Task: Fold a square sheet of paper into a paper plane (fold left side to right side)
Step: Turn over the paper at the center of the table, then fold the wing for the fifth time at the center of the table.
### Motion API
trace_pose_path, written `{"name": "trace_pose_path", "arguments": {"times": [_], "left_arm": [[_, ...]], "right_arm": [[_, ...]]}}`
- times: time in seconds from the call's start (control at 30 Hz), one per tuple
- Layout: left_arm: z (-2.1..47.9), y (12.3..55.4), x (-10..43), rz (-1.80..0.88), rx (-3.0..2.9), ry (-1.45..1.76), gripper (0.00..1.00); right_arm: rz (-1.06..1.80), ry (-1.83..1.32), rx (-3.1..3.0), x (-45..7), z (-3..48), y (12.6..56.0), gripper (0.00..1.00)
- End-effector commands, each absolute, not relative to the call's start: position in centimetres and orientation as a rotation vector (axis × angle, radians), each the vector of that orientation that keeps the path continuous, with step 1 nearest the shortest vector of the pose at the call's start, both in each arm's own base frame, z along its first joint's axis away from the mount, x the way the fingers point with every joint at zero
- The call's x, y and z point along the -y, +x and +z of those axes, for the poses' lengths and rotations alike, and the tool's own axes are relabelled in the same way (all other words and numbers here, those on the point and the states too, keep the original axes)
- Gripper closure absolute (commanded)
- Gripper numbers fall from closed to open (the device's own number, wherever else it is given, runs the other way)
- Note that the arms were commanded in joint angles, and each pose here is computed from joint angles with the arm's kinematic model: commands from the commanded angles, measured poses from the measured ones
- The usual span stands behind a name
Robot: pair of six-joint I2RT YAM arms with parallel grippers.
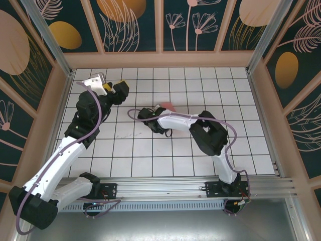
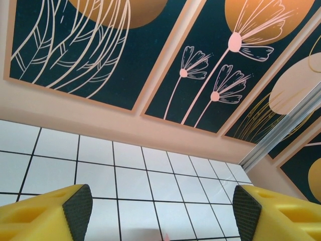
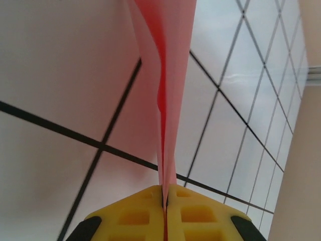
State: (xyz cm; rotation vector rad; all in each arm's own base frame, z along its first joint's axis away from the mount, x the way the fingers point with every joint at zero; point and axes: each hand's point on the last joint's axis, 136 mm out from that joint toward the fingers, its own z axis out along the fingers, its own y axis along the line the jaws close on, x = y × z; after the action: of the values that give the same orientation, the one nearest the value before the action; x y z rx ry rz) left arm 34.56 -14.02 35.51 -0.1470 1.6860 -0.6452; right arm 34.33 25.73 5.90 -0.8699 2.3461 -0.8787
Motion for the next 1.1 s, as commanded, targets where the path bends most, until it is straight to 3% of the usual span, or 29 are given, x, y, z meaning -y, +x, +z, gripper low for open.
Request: {"name": "trace_pose_path", "arguments": {"times": [0.0, 0.1, 0.27, 0.6, 0.7, 1.07], "left_arm": [[36.0, 34.5, 14.4, -0.668, -1.688, -0.14, 0.24], [36.0, 34.6, 14.7, -0.683, -1.694, -0.13, 0.25], [35.5, 34.9, 15.5, -0.712, -1.728, -0.119, 0.25], [31.1, 36.5, 17.4, -0.83, -1.885, -0.224, 0.16], [27.2, 37.0, 18.8, -0.891, -1.973, -0.24, 0.17], [16.4, 38.0, 26.4, -1.264, -2.195, -0.149, 0.24]], "right_arm": [[-0.835, -0.973, -2.422, -26.6, 4.4, 33.4, 0.92], [-0.751, -1.019, -2.493, -27.4, 2.8, 32.5, 0.89], [-0.521, -1.007, -2.593, -29.1, 2.8, 31.3, 0.69], [0.055, -0.74, -2.617, -30.5, 9.8, 29.7, 0.36], [0.211, -0.639, -2.576, -29.3, 12.5, 29.7, 0.25], [0.817, -0.115, -2.257, -21.2, 18.6, 33.9, 0.02]]}}
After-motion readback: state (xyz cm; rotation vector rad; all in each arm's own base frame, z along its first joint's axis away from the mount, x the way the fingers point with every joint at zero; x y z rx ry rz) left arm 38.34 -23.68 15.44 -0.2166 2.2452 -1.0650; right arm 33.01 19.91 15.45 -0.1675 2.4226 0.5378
